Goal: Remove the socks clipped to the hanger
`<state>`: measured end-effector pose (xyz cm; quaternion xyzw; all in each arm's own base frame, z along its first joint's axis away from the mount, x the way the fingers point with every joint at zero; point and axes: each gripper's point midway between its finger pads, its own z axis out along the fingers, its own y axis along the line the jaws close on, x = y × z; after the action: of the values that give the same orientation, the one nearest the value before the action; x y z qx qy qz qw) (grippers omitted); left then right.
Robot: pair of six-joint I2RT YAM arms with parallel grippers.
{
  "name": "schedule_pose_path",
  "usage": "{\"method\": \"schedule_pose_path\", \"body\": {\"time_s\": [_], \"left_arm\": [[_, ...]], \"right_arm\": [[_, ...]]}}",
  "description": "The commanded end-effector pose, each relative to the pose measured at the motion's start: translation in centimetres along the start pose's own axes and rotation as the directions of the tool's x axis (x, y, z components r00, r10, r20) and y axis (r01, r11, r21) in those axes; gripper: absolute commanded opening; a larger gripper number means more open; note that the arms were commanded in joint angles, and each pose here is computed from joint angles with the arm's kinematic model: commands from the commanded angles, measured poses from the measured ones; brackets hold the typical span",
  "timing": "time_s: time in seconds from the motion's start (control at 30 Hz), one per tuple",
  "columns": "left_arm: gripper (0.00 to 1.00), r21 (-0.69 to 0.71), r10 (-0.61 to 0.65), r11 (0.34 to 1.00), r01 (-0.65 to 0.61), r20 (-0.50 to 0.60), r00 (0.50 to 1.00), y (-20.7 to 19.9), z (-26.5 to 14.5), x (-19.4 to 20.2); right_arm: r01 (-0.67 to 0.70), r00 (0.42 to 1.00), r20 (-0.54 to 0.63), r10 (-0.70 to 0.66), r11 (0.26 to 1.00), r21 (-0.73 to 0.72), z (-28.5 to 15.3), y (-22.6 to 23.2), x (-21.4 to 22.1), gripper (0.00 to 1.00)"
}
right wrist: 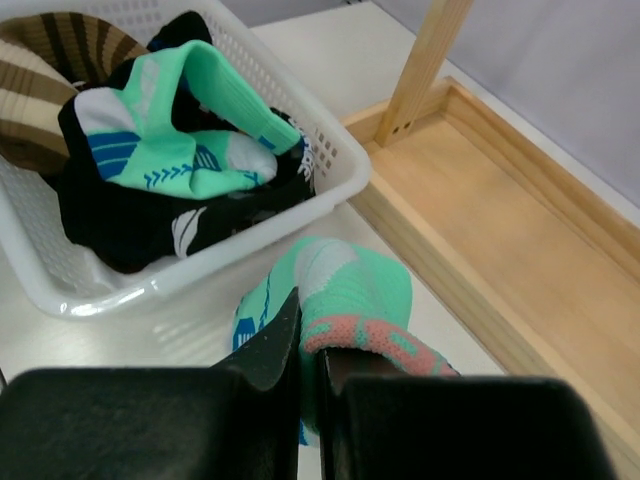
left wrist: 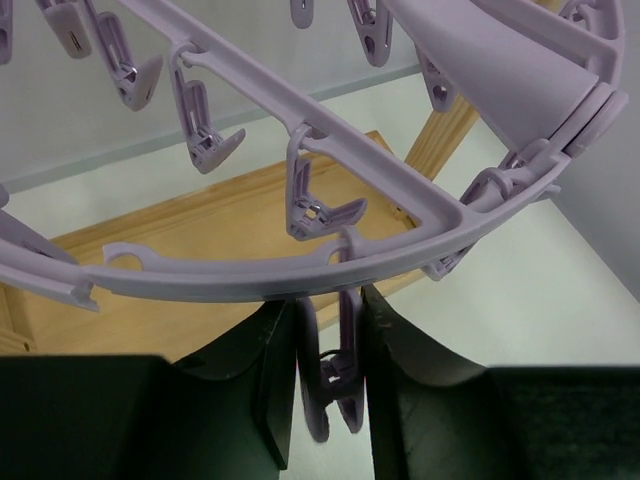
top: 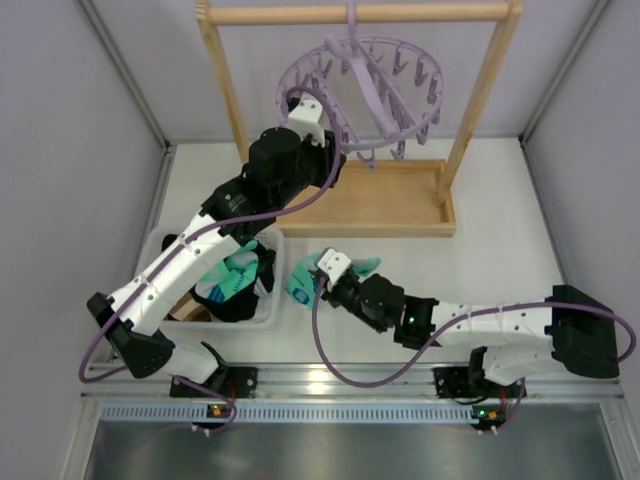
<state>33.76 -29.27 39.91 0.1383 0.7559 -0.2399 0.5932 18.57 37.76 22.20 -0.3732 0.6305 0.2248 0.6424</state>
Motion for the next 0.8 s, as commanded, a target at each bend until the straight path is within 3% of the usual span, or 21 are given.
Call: {"method": "schedule_pose_path", "body": {"time_s": [0.0,0.03,0.3,0.57,0.77], "left_arm": [[0.37,0.01,-0.012,1.0,0.011,0.084,0.996,-0.1,-0.5,-2.2],[0.53,0.005,-0.014,1.0,0.014,0.073,0.997,0.1,-0.5,-1.6],[0.95,-0.199,-0.021,0.979,0.037,0.083,0.996,5.2,-5.1,0.9],[0.98,-0.52,-0.043,0.847,0.112,0.142,0.989,12.9,-14.9,2.4],[0.98,-0.542,-0.061,0.818,0.193,0.251,0.966,15.2,-22.5,1.3]], "right_arm": [[-0.079,0.994,0.08,0.076,0.996,0.036,-1.4,-1.6,-2.5,0.0],[-0.089,0.994,0.064,0.086,0.995,0.045,-1.6,-2.1,-1.7,0.0],[-0.179,0.983,0.068,0.173,0.978,0.107,-4.1,-6.7,-0.7,0.0],[-0.149,0.986,0.08,0.145,0.987,0.052,-2.6,-8.3,-2.6,0.0],[-0.097,0.979,0.17,0.115,0.989,-0.108,0.7,-6.0,-8.7,0.0]]}}
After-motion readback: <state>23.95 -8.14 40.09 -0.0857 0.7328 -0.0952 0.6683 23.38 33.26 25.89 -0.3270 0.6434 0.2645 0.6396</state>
